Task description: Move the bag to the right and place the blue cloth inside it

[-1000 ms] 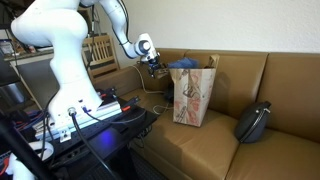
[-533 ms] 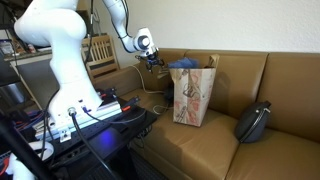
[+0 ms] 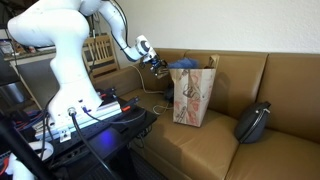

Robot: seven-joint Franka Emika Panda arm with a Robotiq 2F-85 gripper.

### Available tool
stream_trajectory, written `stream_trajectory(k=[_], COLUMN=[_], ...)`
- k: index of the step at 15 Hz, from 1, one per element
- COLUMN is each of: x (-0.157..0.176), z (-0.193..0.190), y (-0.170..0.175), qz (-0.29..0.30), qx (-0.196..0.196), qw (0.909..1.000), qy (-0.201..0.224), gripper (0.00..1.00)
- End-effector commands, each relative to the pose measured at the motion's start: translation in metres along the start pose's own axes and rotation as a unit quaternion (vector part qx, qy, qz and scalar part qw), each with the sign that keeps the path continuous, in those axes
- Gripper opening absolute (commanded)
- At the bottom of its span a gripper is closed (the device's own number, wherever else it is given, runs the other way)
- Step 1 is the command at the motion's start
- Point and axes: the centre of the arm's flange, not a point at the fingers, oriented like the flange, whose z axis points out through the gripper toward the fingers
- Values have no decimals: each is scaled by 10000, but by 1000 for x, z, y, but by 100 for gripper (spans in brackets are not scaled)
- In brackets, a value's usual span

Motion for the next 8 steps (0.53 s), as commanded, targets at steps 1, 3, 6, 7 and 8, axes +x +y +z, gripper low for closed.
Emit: stream_trajectory(k=[1, 3, 6, 7, 8], x=[-25, -15, -19, -16, -16], z=[27, 12, 18, 24, 32], y=[-10, -6, -2, -2, -3], qz=[-496, -357, -415, -583, -723], qx=[745, 505, 563, 545, 667], qw=[9953, 9978, 9971, 9959, 9936], qy=[367, 249, 286, 421, 554], gripper=[100, 100, 100, 100, 100])
